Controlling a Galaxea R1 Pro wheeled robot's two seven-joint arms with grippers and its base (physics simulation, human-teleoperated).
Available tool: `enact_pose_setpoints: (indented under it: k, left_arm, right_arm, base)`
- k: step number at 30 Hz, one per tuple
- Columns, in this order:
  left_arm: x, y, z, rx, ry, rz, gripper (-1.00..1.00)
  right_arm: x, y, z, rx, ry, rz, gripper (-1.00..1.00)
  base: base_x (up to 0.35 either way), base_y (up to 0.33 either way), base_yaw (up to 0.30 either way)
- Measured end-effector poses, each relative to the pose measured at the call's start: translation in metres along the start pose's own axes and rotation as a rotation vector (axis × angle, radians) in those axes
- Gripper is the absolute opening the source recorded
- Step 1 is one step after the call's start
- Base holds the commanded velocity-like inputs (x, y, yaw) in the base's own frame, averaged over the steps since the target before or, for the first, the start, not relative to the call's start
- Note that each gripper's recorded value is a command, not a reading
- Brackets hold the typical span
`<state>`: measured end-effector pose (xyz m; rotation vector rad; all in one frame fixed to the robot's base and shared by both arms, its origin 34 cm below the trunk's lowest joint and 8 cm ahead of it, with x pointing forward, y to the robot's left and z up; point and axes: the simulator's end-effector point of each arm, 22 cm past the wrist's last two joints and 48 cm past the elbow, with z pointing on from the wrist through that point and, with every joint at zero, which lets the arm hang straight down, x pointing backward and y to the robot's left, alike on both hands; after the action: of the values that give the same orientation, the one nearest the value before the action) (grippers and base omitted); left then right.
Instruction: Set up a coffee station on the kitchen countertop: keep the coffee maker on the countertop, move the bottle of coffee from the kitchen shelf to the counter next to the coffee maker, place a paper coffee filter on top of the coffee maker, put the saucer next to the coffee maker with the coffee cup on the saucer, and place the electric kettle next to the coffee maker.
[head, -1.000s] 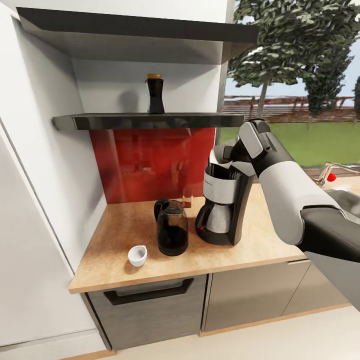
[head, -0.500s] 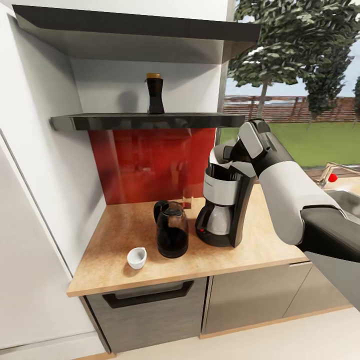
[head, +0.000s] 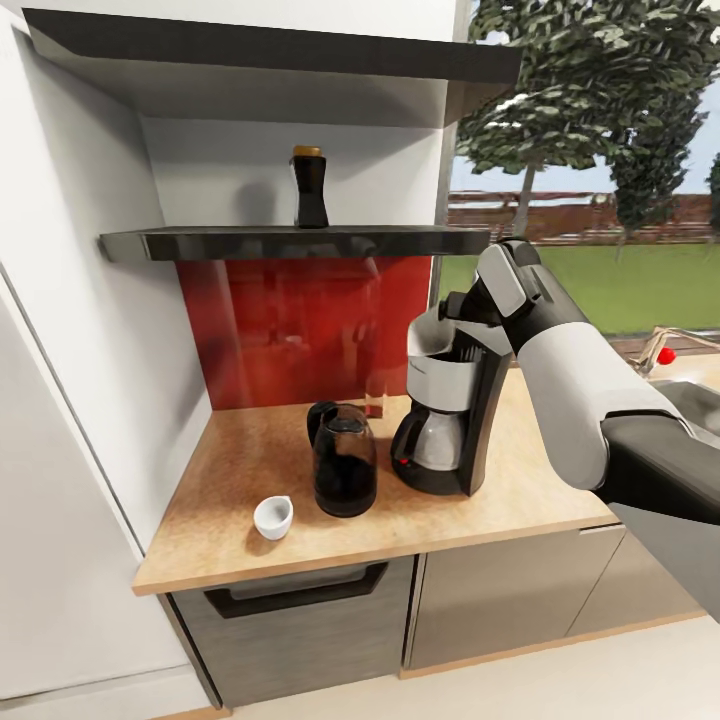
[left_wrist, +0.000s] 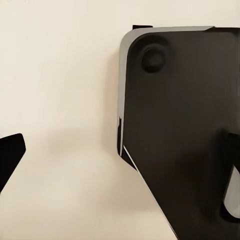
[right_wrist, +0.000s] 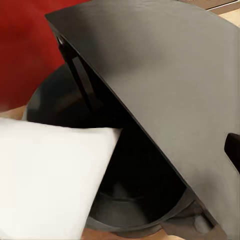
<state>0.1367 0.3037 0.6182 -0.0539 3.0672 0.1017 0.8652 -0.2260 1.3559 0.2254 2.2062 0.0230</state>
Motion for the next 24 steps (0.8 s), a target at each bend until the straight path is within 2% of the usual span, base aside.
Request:
enact_pose_setpoints:
  k: [24]
  left_arm:
    - [0.0000,0.0002,0.0000,0.000,0.000,0.000,1.00]
  right_arm:
    - [0.0001,0.0000,0.0000,0.000,0.000,0.000,1.00]
  base:
    - [0.000,0.000,0.000]
